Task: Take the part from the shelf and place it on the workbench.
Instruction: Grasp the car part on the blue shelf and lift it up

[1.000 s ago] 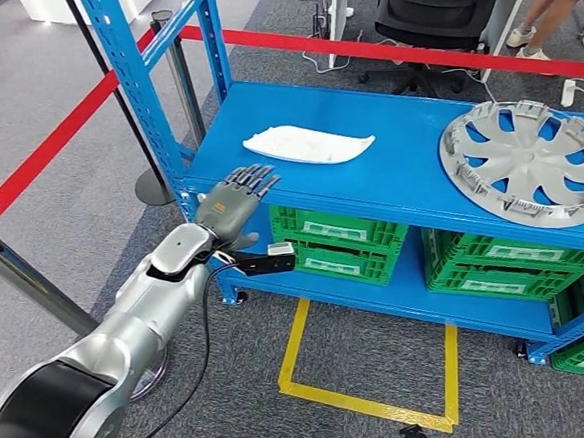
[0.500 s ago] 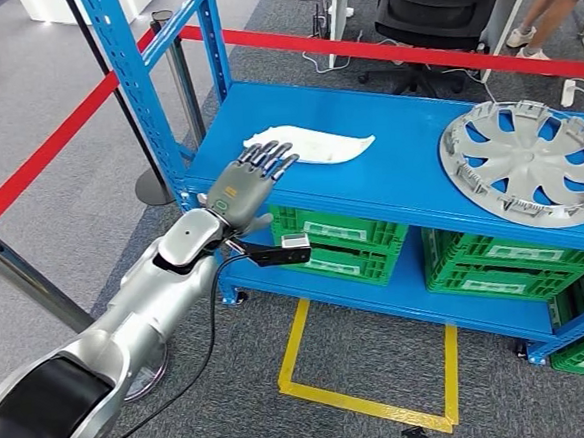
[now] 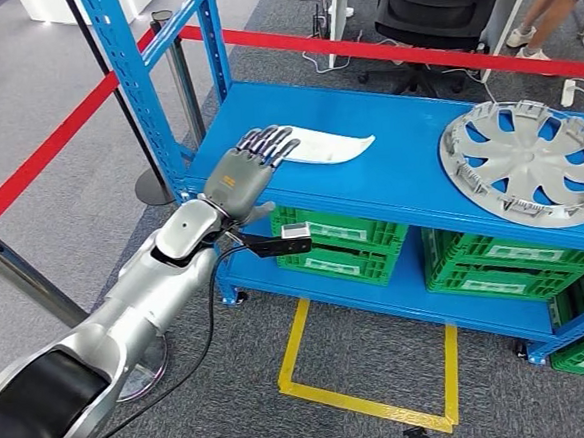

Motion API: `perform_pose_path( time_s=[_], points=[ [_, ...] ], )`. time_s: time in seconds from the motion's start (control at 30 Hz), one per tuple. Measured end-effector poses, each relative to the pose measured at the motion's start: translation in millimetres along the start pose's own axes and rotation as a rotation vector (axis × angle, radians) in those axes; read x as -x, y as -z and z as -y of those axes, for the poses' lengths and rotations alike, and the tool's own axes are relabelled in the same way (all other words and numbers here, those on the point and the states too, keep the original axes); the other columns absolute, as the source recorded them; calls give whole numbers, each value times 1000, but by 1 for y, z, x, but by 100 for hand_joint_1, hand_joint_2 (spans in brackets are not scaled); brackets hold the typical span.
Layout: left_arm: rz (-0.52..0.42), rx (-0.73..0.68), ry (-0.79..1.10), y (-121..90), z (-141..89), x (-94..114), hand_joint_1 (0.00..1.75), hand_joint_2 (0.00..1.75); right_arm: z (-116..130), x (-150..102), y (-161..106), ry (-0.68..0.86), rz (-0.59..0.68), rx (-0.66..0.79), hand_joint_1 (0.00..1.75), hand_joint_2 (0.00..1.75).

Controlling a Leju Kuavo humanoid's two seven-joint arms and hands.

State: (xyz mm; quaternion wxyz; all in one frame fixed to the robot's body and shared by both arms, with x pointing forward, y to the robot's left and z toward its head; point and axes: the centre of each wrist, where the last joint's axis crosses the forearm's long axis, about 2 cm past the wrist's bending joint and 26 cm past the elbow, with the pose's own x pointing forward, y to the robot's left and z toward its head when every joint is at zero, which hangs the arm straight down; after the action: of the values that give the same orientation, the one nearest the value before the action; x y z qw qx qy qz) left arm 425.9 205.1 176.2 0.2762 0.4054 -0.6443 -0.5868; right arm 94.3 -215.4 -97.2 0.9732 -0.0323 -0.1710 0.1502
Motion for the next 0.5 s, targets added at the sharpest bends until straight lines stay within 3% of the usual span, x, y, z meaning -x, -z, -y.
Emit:
perform_pose_path(
  time_s=[0.5],
  points=[
    [18,221,-89,7,1,12,0,175,0,0,0,11,0,1,0,0]
  ],
)
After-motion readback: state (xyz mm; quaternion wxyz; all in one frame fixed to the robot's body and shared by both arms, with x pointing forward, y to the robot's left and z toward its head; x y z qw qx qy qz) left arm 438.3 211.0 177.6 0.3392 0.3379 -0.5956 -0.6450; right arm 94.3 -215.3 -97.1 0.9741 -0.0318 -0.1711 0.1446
